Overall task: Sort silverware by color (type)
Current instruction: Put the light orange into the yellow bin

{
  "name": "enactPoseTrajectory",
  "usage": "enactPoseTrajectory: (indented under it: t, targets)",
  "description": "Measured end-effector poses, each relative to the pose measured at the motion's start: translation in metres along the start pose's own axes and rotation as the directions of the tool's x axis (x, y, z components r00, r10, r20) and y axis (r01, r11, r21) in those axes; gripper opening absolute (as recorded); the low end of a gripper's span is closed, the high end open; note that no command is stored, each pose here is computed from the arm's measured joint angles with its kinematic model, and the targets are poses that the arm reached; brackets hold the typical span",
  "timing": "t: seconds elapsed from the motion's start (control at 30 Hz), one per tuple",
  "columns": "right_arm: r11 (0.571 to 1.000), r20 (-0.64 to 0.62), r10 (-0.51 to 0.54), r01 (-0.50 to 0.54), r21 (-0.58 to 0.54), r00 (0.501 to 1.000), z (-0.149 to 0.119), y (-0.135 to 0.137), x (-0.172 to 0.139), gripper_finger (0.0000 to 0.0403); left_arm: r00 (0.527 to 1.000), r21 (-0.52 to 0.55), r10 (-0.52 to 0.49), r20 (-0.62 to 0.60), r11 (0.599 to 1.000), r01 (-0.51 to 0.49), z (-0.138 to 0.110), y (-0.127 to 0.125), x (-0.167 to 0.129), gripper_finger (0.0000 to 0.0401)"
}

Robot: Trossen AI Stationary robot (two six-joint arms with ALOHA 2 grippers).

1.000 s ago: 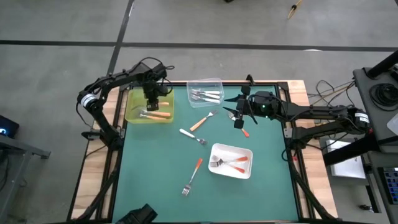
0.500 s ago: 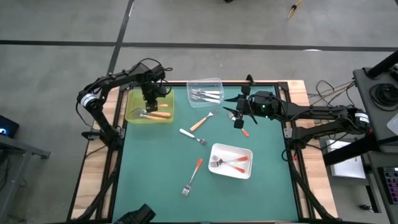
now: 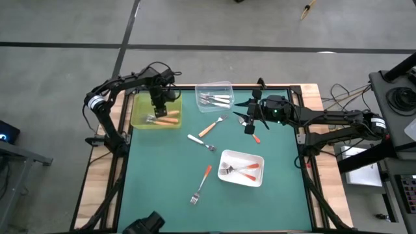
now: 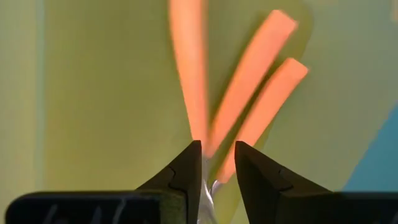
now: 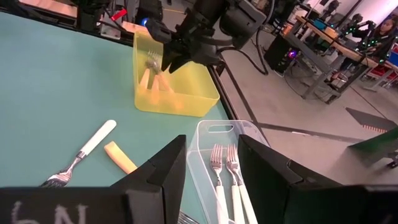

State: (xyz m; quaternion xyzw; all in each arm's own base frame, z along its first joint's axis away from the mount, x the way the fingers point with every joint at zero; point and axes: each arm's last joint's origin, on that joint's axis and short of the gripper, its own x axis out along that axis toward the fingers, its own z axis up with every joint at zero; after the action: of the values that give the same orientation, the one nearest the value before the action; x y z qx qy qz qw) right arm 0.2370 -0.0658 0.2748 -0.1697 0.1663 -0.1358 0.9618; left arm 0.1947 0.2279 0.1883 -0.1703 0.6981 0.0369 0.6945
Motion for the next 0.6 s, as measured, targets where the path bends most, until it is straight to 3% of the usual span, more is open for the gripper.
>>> enactPoseTrajectory:
  t: [0.43, 0.6]
  targets:
    - [1.000, -0.002, 0.000, 0.000, 0.011, 1.000, 0.000, 0.000, 0.000, 0.0137, 0.984, 0.004, 0.172, -0.055, 0.985, -0.172, -0.002, 0.003, -0.006, 0.0080]
    - [1.000, -0.013, 0.005, -0.004, 0.022, 1.000, -0.001, 0.000, 0.000, 0.0137, 0.968, -0.075, 0.249, -0.027, 0.965, -0.250, -0.004, 0.001, -0.017, 0.0080]
